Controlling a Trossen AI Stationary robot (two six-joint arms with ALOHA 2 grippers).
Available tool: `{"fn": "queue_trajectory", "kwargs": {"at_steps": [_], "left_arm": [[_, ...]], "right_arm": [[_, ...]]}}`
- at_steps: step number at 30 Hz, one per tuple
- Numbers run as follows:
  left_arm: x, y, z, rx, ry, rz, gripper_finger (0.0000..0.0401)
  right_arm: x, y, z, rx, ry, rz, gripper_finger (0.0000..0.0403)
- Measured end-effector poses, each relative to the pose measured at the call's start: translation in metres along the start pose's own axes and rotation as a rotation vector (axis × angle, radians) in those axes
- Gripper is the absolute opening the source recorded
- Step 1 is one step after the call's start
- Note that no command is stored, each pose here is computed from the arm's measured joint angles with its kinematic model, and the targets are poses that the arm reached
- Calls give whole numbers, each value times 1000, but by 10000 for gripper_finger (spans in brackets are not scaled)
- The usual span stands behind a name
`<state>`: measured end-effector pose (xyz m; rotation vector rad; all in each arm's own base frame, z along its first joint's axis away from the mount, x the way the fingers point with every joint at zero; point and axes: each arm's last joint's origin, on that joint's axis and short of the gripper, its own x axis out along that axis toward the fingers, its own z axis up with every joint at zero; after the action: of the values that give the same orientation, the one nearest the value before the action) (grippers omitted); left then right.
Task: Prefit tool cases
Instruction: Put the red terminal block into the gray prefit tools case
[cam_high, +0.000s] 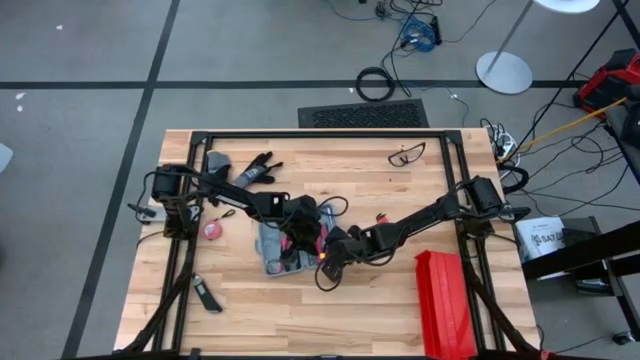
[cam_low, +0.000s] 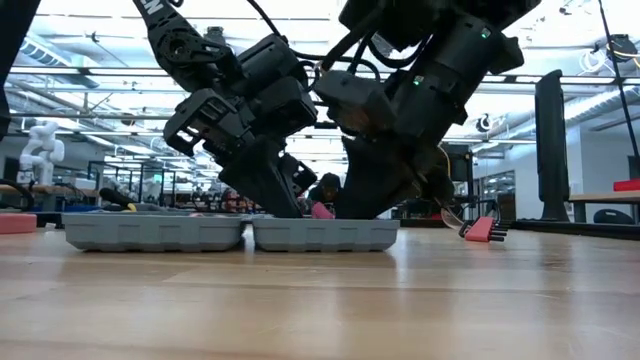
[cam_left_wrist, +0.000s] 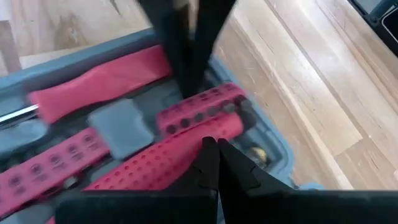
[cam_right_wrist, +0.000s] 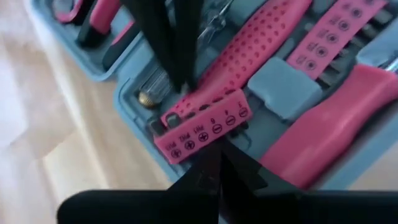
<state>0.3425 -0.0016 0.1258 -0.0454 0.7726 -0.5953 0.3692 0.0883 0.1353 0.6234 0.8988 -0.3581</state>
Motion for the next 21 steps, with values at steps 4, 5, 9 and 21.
{"fn": "queue_trajectory", "kwargs": {"at_steps": [4,5,9,21], "left_arm": [[1,-1,0,1,0,-4,0],[1,-1,0,2,0,-6,0],[1,-1,-1,-3,5,-6,0],[1,-1,-2,-14,24,-3,0]], "right_arm": [[-3,1,4,-49,-52,-62,0],[-5,3,6,-62,-61,-78,0],[-15,12,17,-104,-65,-142,0],[-22,35,27,-136,-102,-116,0]]}}
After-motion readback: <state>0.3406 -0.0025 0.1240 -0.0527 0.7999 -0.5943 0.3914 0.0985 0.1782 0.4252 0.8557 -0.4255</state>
